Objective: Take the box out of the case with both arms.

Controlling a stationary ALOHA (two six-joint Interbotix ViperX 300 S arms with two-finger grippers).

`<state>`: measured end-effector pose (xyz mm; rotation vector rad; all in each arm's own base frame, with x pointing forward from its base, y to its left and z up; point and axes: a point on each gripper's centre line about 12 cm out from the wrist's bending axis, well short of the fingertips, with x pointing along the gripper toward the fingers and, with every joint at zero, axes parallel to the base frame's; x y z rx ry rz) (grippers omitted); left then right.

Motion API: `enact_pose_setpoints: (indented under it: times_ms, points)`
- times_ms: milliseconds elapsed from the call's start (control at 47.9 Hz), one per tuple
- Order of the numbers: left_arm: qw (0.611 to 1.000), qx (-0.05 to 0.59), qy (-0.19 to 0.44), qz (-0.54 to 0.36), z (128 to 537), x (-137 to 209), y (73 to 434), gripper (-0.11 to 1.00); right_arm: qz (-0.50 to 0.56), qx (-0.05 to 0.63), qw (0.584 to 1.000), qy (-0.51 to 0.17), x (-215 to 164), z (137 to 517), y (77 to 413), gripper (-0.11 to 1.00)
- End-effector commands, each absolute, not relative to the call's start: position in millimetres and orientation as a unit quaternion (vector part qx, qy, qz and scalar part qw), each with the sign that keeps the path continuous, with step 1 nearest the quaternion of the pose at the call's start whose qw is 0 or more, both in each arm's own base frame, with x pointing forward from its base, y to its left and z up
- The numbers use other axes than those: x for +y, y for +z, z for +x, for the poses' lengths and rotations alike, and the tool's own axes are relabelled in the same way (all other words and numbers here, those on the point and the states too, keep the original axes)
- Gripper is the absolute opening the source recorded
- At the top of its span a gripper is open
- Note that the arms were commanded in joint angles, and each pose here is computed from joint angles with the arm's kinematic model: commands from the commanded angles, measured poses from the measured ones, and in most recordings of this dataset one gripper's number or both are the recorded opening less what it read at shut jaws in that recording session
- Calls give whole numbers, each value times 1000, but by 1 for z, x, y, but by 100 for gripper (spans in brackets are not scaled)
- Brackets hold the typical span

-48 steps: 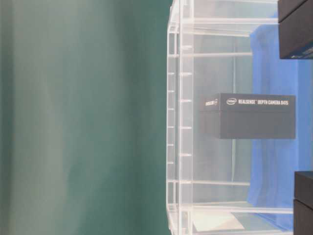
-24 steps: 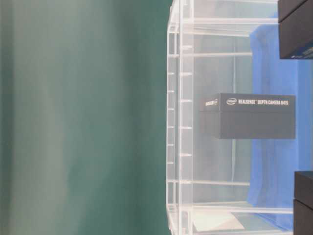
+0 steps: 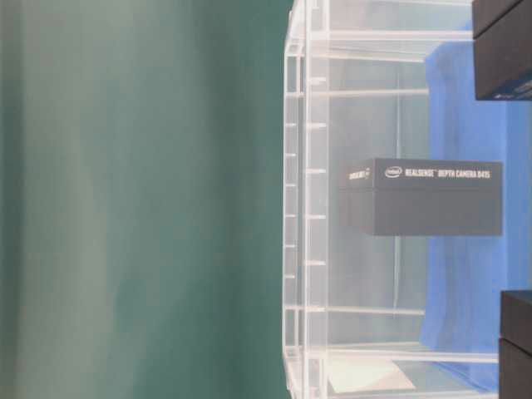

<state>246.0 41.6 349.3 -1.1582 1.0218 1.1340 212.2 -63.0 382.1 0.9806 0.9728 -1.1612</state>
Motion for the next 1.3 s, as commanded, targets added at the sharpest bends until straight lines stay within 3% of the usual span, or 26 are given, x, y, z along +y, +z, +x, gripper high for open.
enact_pose_setpoints:
  times_ms: [0, 1275]
  points:
    - [579, 429, 482, -498, 245, 43, 354, 89, 430, 415, 625, -502, -63, 211, 387, 90]
    - [577, 432, 484, -496, 245, 43, 351, 89, 431, 413, 628, -500, -64, 213, 386, 90]
